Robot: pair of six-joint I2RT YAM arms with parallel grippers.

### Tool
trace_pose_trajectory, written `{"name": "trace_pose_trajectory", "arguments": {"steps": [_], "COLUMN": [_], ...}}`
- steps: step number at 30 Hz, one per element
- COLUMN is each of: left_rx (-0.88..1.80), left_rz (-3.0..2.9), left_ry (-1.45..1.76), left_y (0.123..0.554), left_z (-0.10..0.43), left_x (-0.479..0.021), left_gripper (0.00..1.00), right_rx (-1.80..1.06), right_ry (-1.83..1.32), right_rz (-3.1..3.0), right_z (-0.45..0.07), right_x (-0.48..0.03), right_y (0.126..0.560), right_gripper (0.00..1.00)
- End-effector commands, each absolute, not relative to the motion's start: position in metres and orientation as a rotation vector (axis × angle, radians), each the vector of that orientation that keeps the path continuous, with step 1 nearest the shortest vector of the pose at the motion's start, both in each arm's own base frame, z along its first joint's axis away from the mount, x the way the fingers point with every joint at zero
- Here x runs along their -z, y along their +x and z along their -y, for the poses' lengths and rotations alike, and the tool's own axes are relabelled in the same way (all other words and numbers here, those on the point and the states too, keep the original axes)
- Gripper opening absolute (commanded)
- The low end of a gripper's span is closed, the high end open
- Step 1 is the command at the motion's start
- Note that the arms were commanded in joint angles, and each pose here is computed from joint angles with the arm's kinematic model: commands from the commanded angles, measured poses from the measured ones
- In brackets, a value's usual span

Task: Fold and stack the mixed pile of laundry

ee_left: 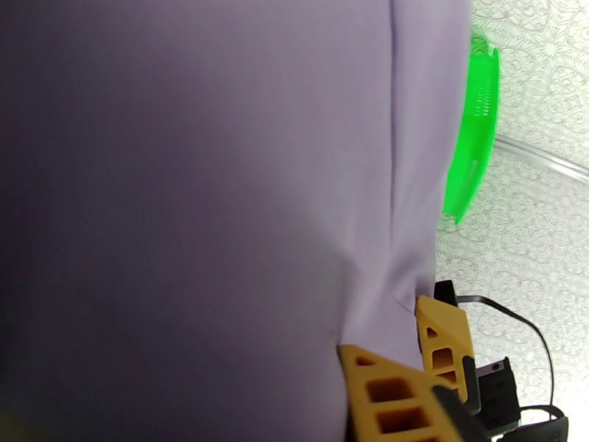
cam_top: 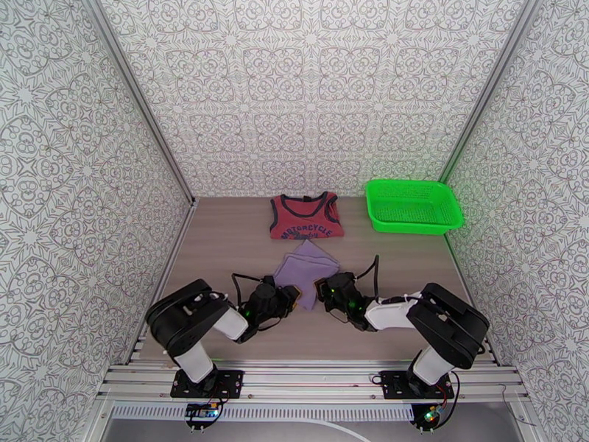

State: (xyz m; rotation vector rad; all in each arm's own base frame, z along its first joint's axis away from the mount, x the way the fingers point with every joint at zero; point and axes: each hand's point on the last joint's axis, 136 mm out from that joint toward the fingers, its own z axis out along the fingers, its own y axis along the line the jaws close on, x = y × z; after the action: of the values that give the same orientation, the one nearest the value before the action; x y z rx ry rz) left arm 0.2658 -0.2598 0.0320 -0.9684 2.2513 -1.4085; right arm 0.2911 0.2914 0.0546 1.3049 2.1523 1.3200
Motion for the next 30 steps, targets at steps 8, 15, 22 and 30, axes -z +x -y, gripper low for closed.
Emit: {"name": "trace_pose_trajectory", "arguments": {"steps": [8, 15, 22, 30], "left_rx": [1.062, 0.821, 0.665, 0.629], "left_rz": [-2.484, -2.701, -2.881, -2.979], "left_ry": [-0.942, -0.812, -0.581, -0.381], "left_y": [0.256, 0.235, 0.218, 0.212], "left_z": [0.215, 0.172, 0.148, 0.146], "left_x": [0.005, 0.014, -0.005, -0.009], "left_gripper": [0.00, 0.00, 0.00, 0.00], "right_rx": [-1.282, -0.865, -0.518, -0.710], "right_ry": [1.049, 0.472, -0.380, -0.904], "right_rz": [-2.387, -2.680, -2.652, -2.557], "right_z": [-0.304, -0.250, -0.225, -0.293], "right_x": [-0.056, -0.062, -0.116, -0.119], "right_y": [0.278, 0.265, 0.296, 0.329], "right_gripper": [0.69, 0.94, 0.99, 0.99]}}
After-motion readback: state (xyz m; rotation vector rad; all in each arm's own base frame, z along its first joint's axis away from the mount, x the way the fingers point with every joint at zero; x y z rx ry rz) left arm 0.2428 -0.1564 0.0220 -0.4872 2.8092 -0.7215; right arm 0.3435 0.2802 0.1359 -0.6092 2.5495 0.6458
